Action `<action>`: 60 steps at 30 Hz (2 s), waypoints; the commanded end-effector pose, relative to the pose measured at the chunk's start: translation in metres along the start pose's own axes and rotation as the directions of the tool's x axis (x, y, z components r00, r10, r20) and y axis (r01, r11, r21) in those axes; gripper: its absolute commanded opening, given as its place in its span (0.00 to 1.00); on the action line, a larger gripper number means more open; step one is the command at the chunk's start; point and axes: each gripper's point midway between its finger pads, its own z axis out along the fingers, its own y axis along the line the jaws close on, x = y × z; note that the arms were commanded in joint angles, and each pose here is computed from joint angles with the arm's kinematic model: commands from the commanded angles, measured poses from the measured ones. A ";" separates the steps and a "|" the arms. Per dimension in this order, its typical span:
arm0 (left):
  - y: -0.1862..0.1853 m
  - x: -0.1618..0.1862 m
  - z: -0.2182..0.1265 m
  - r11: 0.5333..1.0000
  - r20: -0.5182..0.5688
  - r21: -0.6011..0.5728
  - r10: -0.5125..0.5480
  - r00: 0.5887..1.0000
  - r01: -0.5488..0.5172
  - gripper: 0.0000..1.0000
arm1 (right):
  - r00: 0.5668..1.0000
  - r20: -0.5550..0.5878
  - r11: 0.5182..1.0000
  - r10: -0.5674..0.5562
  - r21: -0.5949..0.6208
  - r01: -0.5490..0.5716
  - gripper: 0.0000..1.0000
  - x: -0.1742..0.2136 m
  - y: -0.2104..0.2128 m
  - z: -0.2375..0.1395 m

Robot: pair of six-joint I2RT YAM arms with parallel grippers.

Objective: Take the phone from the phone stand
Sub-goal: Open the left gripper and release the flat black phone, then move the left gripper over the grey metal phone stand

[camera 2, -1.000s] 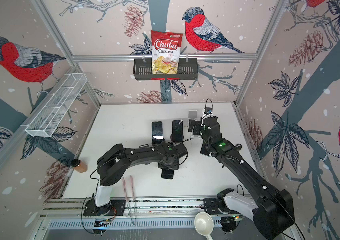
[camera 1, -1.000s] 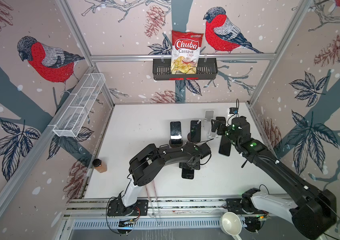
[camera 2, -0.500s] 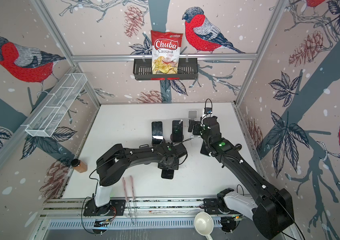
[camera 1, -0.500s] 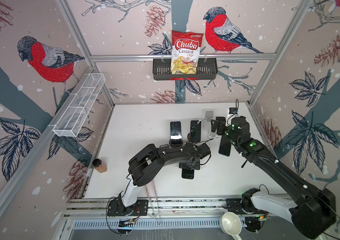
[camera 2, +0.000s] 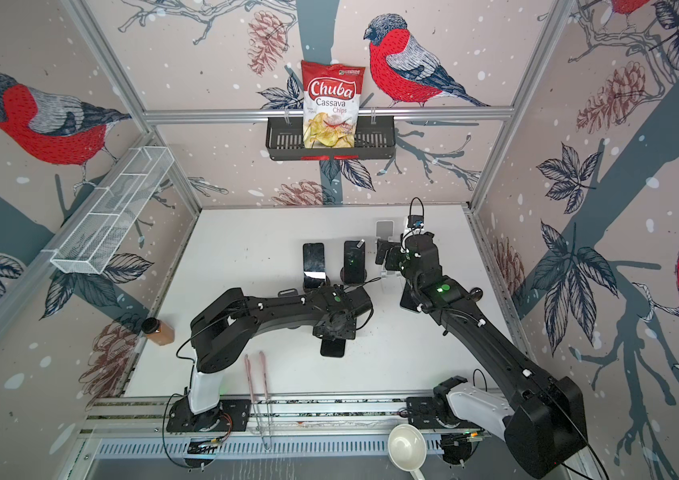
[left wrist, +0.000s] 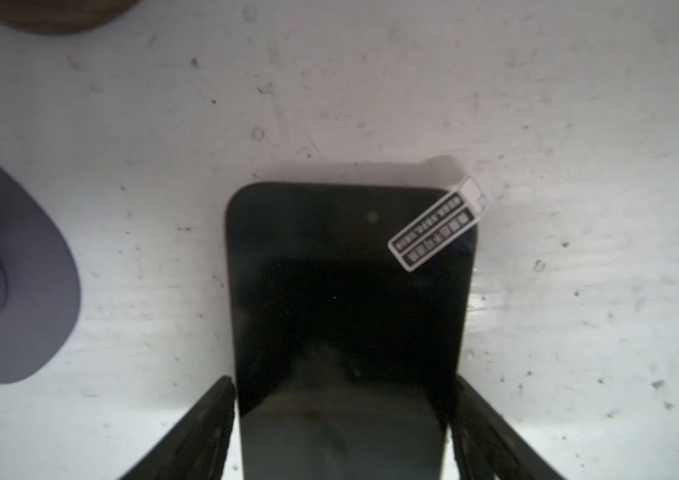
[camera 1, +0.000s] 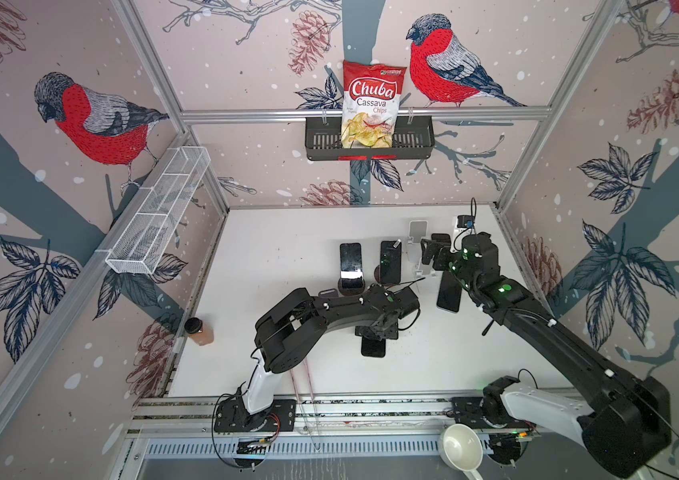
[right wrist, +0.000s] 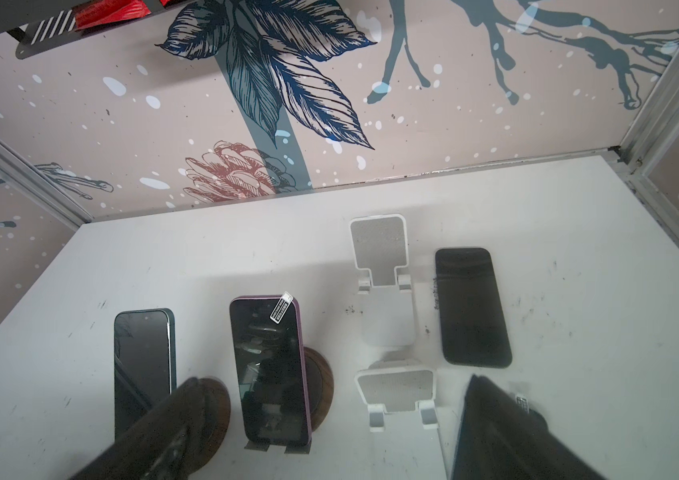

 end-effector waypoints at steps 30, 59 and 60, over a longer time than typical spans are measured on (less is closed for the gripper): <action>0.037 -0.028 -0.090 0.986 0.304 0.057 -0.169 0.938 0.159 0.96 | 0.998 0.038 0.998 0.059 -0.005 -0.059 0.99 -0.015 -0.013 -0.006; 0.122 -0.045 -0.098 0.916 0.465 0.090 -0.385 0.797 0.390 0.96 | 0.995 -0.079 0.994 0.059 -0.084 -0.066 0.99 0.007 0.001 0.011; 0.123 -0.046 -0.096 0.918 0.466 0.088 -0.381 0.798 0.387 0.96 | 0.995 -0.079 0.994 0.059 -0.084 -0.066 0.99 0.007 0.001 0.011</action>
